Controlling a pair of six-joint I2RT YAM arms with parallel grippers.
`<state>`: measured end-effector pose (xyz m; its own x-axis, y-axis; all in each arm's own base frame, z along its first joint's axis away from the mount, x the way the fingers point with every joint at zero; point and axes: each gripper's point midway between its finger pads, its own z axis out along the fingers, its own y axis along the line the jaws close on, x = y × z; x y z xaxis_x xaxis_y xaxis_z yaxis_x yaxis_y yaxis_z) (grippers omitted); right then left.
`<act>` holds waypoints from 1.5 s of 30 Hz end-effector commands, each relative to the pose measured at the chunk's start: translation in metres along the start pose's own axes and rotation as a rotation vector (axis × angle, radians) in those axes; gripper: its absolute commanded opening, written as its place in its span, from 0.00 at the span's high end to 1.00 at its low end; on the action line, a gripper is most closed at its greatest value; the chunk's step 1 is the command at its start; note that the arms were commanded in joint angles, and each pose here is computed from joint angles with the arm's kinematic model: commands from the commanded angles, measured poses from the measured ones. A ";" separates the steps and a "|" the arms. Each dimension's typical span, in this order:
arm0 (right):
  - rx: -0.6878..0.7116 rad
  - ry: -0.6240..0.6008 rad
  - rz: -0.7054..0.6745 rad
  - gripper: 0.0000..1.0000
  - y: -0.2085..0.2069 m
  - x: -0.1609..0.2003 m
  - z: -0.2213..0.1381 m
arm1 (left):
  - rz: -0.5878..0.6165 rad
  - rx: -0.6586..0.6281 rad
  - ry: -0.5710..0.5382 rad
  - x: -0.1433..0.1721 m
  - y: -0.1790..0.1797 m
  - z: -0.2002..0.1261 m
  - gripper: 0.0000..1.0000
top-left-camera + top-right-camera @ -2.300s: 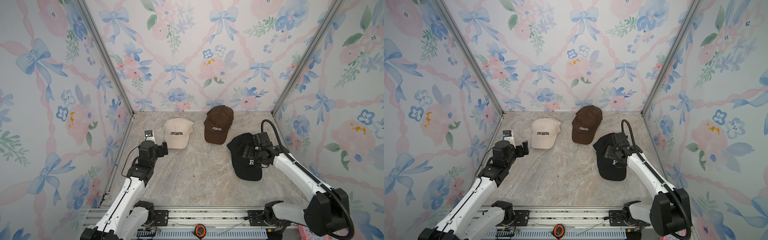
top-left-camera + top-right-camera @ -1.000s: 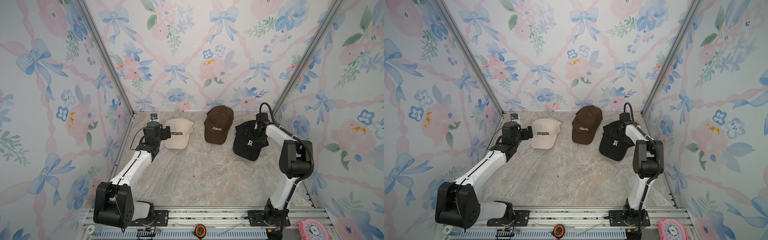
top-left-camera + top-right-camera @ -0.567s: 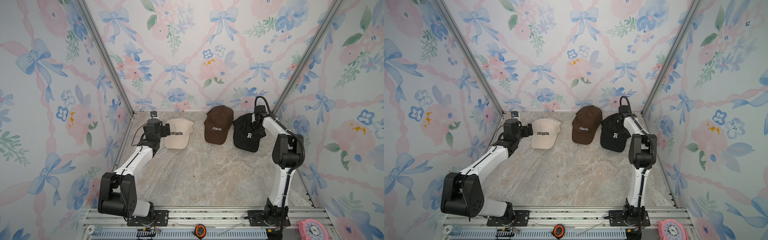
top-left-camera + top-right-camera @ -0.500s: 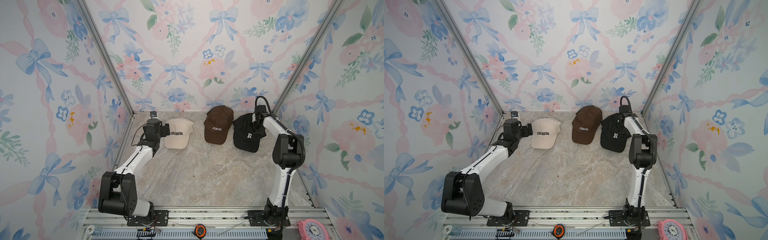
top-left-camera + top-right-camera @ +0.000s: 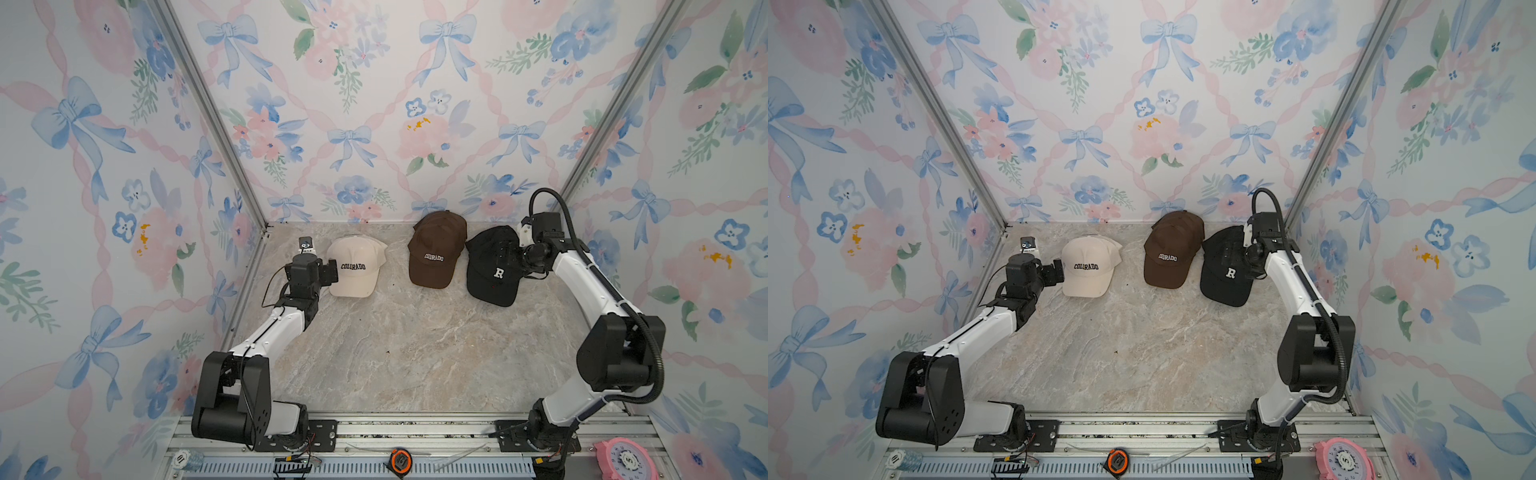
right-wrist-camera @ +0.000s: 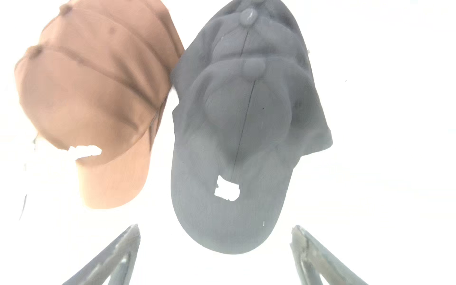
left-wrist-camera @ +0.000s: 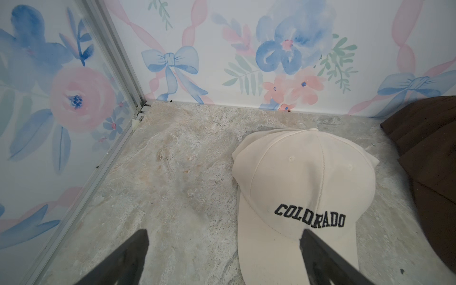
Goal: Stack the baseball caps by color
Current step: Move the baseball cap to the center of the board, then reset both arms
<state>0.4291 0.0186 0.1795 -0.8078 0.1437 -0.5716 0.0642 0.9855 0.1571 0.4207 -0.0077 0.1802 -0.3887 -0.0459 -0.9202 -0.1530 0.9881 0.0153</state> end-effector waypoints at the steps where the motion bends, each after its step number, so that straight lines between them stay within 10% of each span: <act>1: 0.026 0.018 -0.029 0.04 -0.001 0.036 0.013 | 0.006 -0.016 -0.021 0.011 0.002 -0.006 0.02; 17: 0.030 -0.421 -0.205 0.04 0.000 0.077 -0.005 | 0.062 0.016 -0.182 0.044 0.001 -0.037 0.02; 45: 0.006 -0.596 -0.155 0.04 -0.031 0.072 0.048 | 0.067 0.083 -0.165 0.087 0.017 -0.004 0.02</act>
<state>0.3901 -0.0074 0.0775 -0.4004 0.0562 -0.9146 0.0315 0.9984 0.0476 0.3768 0.0074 0.0930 -0.2764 0.0480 -0.9598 -0.0736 0.9948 0.0709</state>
